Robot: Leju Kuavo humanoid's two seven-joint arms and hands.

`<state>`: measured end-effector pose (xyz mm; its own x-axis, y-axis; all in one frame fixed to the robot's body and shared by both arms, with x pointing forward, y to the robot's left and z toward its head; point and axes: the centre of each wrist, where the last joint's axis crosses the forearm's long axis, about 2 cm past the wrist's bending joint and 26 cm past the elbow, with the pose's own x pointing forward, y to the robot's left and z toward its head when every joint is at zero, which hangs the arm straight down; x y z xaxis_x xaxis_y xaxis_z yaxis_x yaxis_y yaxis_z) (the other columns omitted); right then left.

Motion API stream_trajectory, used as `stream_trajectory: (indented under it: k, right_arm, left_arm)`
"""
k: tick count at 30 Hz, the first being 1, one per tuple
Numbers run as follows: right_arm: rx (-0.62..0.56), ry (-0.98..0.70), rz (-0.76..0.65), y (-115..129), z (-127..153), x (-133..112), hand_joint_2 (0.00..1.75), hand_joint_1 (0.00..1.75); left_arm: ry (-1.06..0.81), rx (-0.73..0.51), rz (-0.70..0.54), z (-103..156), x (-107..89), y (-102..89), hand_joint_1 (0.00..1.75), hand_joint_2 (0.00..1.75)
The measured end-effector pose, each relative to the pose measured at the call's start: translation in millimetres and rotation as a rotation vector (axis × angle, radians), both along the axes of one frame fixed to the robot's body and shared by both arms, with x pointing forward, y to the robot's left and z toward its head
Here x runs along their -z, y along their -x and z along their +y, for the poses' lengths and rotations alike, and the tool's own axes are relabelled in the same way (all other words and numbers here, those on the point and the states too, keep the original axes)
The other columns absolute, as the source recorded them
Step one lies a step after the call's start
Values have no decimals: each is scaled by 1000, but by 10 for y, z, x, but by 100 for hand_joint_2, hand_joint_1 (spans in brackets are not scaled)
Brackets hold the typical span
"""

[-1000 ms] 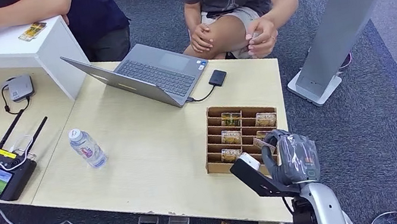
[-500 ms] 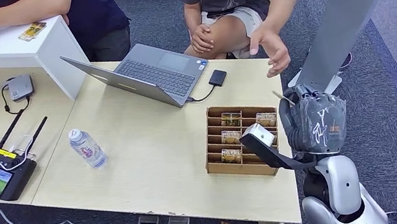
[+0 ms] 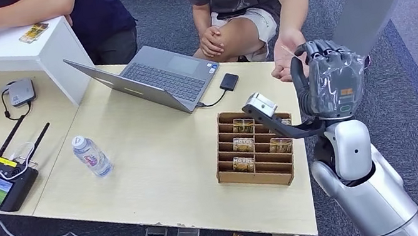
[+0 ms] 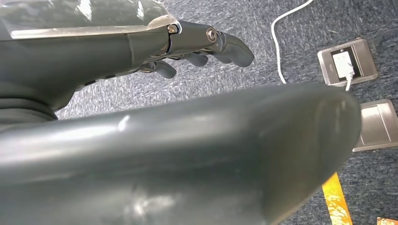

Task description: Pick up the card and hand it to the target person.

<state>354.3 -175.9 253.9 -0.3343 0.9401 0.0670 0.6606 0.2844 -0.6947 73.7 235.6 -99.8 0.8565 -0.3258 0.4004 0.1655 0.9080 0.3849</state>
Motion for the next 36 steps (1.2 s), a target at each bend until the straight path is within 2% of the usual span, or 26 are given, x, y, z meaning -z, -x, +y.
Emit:
stream_trajectory:
  k: [13, 15, 19, 20, 30, 36]
  right_arm:
    - [-26, 98, 141, -256, 216, 162, 175, 139]
    - [-30, 108, 163, -272, 247, 200, 175, 123]
    - [-30, 134, 201, -295, 293, 270, 175, 10]
    - [-29, 142, 212, -302, 302, 283, 175, 0]
    - [-13, 156, 281, -342, 356, 376, 175, 0]
    - [-58, 24, 273, -319, 350, 417, 175, 0]
  left_arm:
    - [-4, -11, -3, 7, 1, 2, 0, 0]
    - [-5, -13, -3, 9, 1, 3, 0, 0]
    - [-9, -15, -3, 11, 2, 4, 0, 0]
    - [-9, -15, -3, 12, 2, 4, 0, 0]
    - [-10, -20, -2, 17, 2, 5, 0, 0]
    - [-17, -31, 3, 22, 2, 4, 0, 0]
